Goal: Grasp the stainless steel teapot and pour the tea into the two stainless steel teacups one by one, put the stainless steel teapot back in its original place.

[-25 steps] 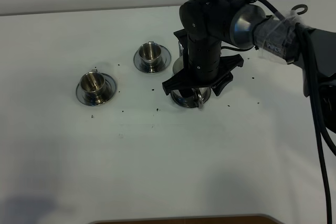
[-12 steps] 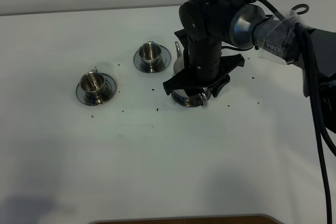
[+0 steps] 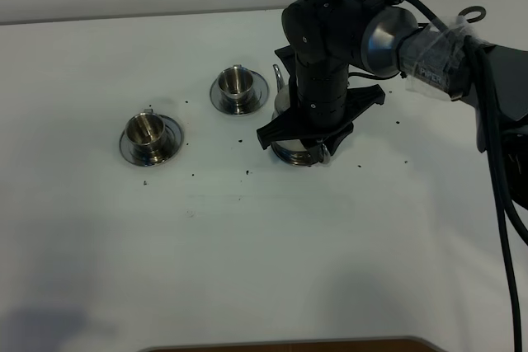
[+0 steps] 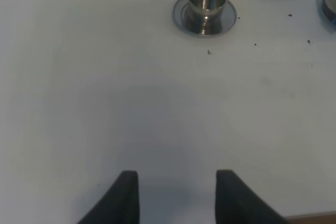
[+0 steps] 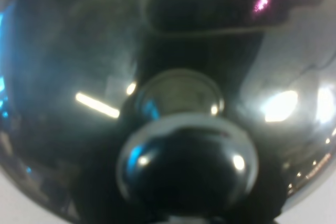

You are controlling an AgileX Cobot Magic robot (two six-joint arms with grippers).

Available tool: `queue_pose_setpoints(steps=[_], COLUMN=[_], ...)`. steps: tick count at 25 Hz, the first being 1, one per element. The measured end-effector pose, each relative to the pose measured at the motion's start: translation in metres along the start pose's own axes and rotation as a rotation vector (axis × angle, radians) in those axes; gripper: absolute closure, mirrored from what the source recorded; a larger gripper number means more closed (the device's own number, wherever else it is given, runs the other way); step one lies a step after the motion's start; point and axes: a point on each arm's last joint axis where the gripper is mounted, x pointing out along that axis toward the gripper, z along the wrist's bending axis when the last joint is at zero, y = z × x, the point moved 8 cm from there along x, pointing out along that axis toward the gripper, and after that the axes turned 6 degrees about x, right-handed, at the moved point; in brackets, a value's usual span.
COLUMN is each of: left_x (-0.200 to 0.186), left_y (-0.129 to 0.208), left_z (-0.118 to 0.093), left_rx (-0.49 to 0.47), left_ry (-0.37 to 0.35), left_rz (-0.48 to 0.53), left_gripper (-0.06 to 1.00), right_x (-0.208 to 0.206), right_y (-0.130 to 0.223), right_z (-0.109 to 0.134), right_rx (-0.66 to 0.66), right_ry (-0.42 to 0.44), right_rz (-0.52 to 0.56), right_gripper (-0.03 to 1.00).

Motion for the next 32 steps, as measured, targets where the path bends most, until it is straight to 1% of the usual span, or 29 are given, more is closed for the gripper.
queue_pose_setpoints(steps=[12,25,29,32], left_x=[0.0,0.0,0.0,0.0], left_y=[0.0,0.0,0.0,0.0], left_z=[0.0,0.0,0.0,0.0], left_rx=[0.0,0.0,0.0,0.0], left_ry=[0.0,0.0,0.0,0.0], left_rz=[0.0,0.0,0.0,0.0], left_gripper=[0.55,0.55,0.55,0.55], right_x=[-0.001,-0.014,-0.014,-0.022], right_y=[0.004,0.001,0.0,-0.007], right_z=[-0.003,-0.011,-0.012,-0.011], right_rx=[-0.004,-0.022,-0.027,-0.045], right_ry=[0.018,0.058,0.062,0.057], right_rz=[0.021,-0.013,-0.015,-0.043], right_gripper=[0.77,0.77,0.77,0.78])
